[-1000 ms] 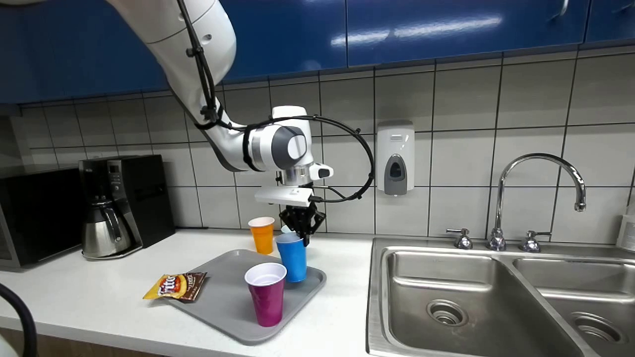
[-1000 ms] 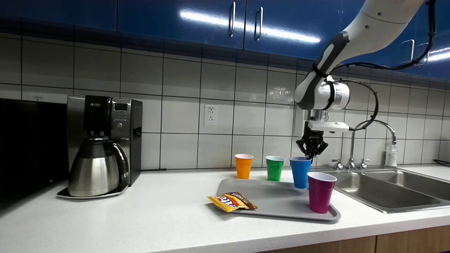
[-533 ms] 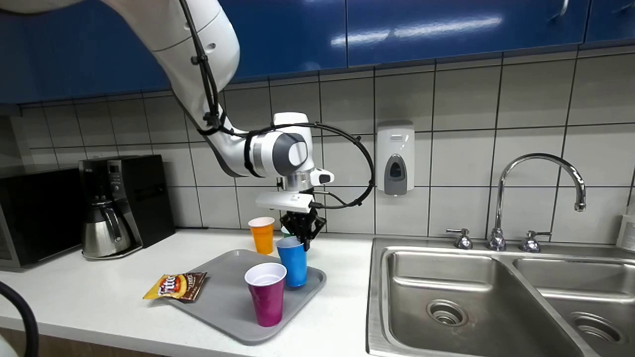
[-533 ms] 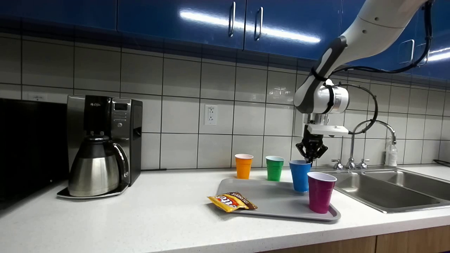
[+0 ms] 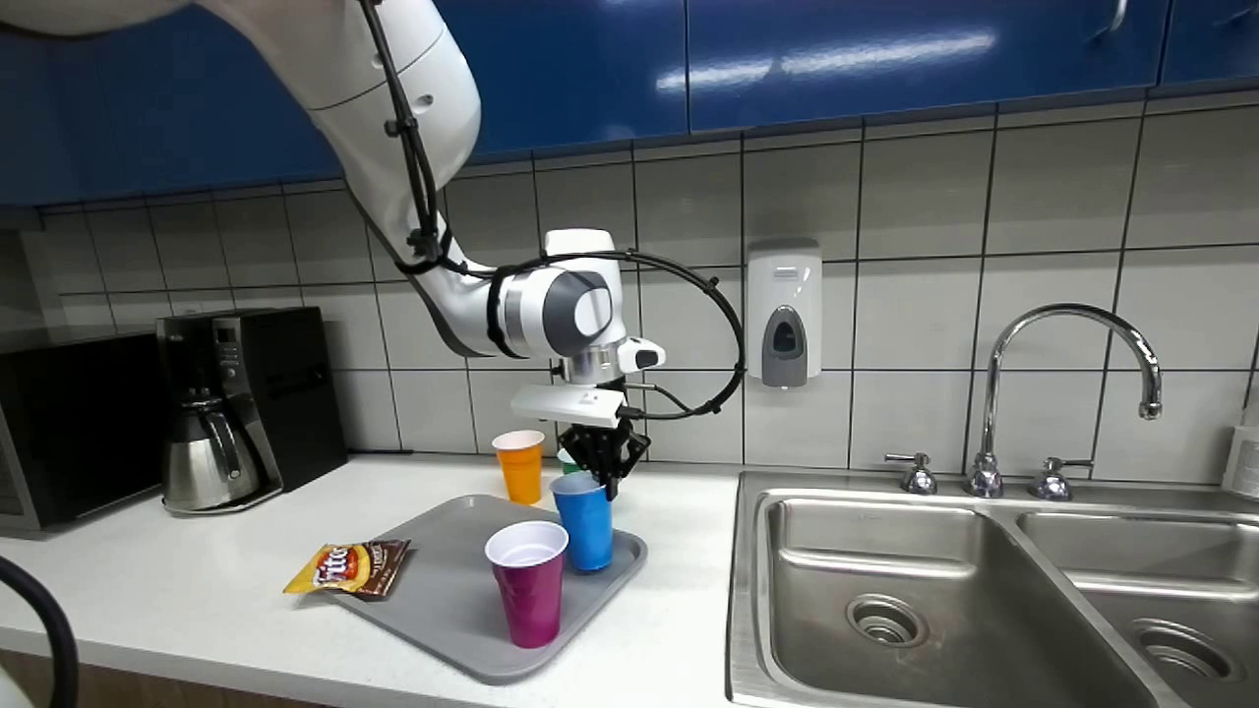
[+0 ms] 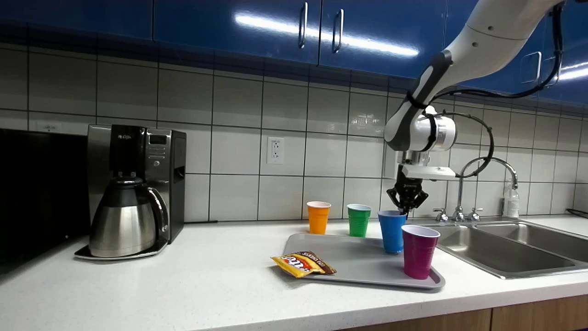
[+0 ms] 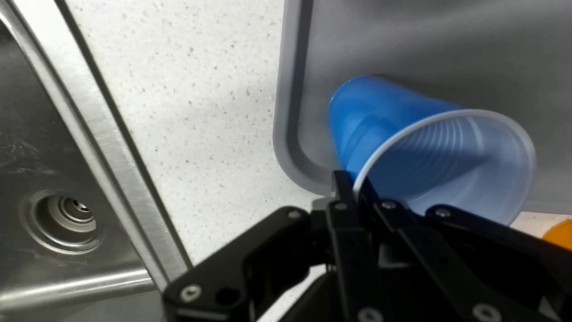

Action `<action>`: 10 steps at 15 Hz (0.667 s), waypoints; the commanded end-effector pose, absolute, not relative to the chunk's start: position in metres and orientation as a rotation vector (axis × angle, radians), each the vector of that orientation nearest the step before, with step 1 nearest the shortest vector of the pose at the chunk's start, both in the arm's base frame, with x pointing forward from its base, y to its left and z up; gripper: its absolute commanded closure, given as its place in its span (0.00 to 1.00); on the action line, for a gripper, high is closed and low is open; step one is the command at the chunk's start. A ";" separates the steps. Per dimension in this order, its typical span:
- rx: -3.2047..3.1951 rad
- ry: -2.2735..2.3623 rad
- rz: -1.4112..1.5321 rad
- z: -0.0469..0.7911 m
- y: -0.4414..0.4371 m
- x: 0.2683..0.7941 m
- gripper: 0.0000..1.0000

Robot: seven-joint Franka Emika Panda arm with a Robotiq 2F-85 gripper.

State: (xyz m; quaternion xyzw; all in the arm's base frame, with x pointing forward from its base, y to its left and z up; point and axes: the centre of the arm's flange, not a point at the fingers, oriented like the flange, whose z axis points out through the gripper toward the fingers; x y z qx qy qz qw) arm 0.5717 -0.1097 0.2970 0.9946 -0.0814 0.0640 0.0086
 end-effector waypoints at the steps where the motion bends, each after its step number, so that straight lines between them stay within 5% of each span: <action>1: 3.113 -0.234 0.220 0.290 -0.114 0.575 0.99; 5: 3.108 -0.227 0.201 0.283 -0.115 0.575 0.97; 6: 3.108 -0.226 0.199 0.283 -0.114 0.576 0.70; 10: 3.109 -0.227 0.202 0.288 -0.117 0.572 0.48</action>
